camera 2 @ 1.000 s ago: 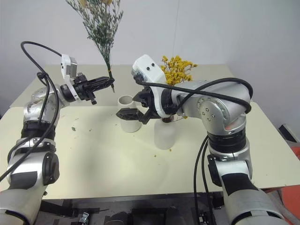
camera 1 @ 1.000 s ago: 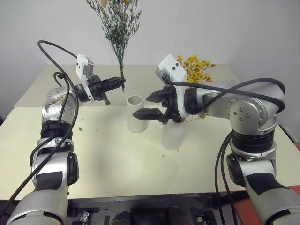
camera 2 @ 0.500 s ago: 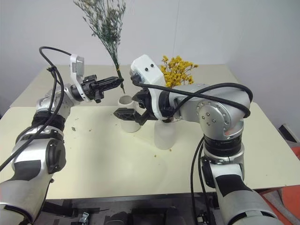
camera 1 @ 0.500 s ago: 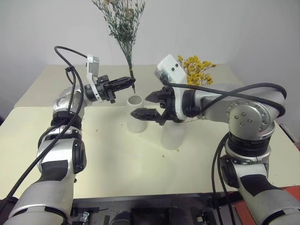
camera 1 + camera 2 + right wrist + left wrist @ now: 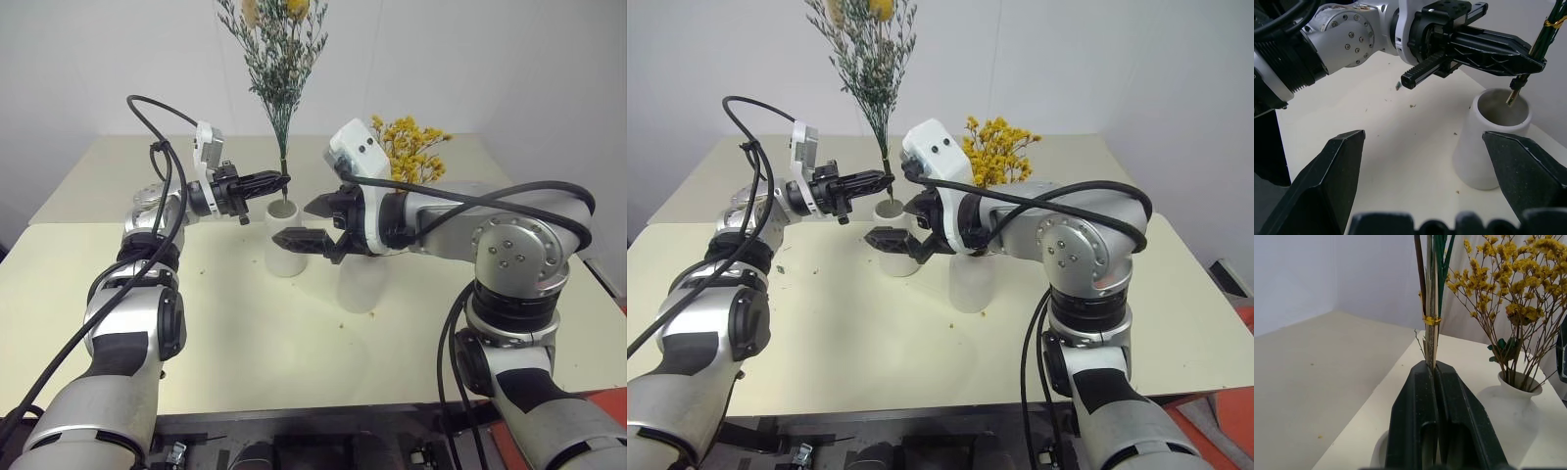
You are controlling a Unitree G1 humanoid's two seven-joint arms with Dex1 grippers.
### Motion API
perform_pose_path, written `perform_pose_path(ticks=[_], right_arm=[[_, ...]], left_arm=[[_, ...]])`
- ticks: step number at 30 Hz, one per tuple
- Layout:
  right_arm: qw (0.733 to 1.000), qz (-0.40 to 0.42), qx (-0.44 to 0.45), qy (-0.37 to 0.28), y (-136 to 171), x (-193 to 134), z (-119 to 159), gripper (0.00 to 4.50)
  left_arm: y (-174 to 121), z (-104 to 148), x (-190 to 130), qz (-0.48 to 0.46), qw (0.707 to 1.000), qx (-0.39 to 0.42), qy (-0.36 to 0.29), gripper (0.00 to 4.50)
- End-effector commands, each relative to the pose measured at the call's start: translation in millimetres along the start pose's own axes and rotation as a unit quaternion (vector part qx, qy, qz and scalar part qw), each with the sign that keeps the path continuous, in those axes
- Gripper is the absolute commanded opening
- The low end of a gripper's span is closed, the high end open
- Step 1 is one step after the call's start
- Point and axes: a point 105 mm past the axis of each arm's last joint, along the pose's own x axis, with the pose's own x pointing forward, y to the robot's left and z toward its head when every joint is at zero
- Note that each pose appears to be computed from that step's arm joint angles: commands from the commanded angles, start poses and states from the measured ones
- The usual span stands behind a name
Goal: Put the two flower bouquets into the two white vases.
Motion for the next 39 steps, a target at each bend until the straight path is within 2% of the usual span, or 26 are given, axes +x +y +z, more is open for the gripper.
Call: perform_pose_path(ticks=[1,18,33,38,39], right_arm=[[1.000,-0.004,-0.011,-0.017,2,-5,7,4.50],[0.997,-0.038,-0.063,-0.033,1,-4,8,4.50],[0.997,-0.042,-0.055,-0.024,-2,-2,6,4.50],[0.997,-0.041,-0.054,-0.024,-2,-2,5,4.50],[0.997,-0.041,-0.054,-0.024,-2,-2,5,4.50]], left_arm=[[2,11,2,0.006,0.999,0.034,-0.001,0.04],[3,5,-2,0.010,0.999,0.045,0.015,0.04],[8,0,-5,0.037,0.998,0.037,0.025,0.04],[13,5,-4,0.064,0.996,0.063,0.011,1.24],[13,7,-4,0.059,0.996,0.062,0.004,1.24]])
